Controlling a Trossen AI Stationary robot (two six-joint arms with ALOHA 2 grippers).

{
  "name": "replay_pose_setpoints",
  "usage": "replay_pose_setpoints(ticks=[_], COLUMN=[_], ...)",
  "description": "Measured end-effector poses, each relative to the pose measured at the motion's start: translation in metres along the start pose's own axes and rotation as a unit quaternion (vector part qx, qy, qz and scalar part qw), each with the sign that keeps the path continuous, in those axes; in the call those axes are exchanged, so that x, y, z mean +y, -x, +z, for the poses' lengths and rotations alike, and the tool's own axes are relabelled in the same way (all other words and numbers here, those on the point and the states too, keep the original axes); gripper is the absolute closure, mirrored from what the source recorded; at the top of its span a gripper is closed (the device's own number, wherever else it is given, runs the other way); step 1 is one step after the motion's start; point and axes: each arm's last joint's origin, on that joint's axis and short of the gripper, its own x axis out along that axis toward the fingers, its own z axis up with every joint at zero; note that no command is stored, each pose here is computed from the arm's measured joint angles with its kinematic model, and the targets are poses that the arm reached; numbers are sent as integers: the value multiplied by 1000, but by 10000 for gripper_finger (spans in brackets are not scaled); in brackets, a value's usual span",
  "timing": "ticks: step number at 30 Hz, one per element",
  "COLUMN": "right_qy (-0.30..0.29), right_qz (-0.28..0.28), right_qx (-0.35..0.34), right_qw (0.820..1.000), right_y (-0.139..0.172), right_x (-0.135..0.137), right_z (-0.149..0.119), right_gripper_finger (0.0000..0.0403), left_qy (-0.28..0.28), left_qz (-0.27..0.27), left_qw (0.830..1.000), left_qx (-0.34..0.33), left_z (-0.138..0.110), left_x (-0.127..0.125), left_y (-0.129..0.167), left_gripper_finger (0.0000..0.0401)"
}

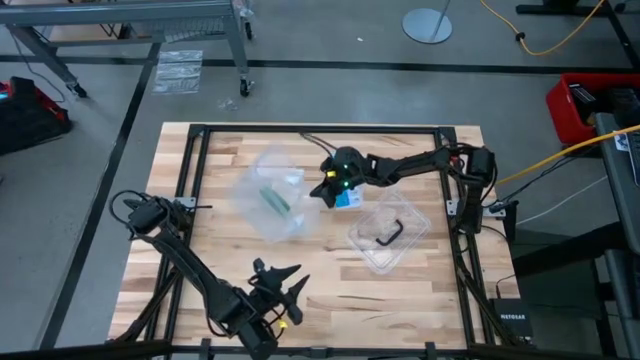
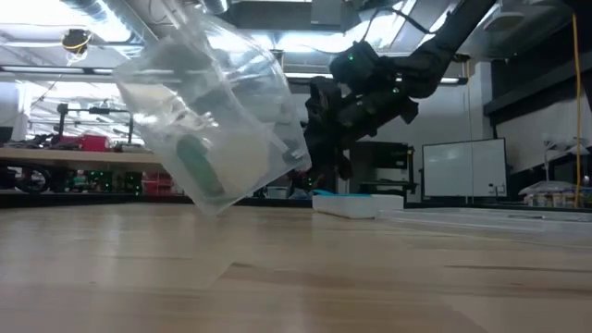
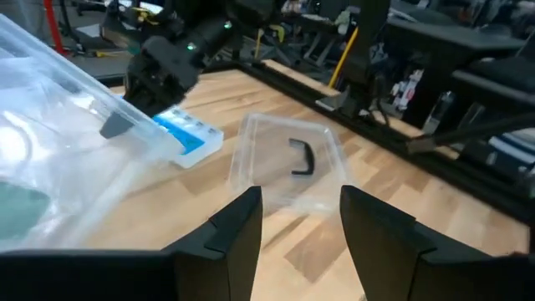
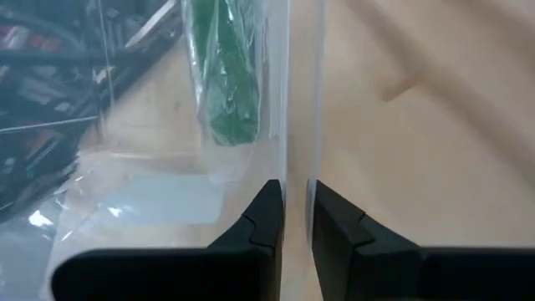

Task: Roll bandage
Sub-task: Adjust the transparent bin

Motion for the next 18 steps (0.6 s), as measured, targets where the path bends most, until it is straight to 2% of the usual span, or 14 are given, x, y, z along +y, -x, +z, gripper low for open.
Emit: replay_pose_setpoints(ticks=[4, 8, 14, 18], right_qy=[-9, -17, 37, 79], right_qz=[-25, -43, -59, -106], right_qx=[-4, 31, 75, 77], right_qw=[1000, 998, 995, 988], right_y=[7, 11, 16, 26], right_x=[-14, -17, 1, 14], right_z=[9, 21, 50, 77], right_gripper_finger=[359, 359, 359, 359], left_qy=[1, -7, 5, 10], left_qz=[-6, -11, -15, -19], left_qw=[1000, 1000, 1000, 1000], left_qx=[-7, -9, -11, -11], left_z=[9, 12, 13, 14], left_x=[-2, -5, -8, -10], left_y=[3, 3, 3, 4], left_gripper_finger=[246, 246, 246, 246])
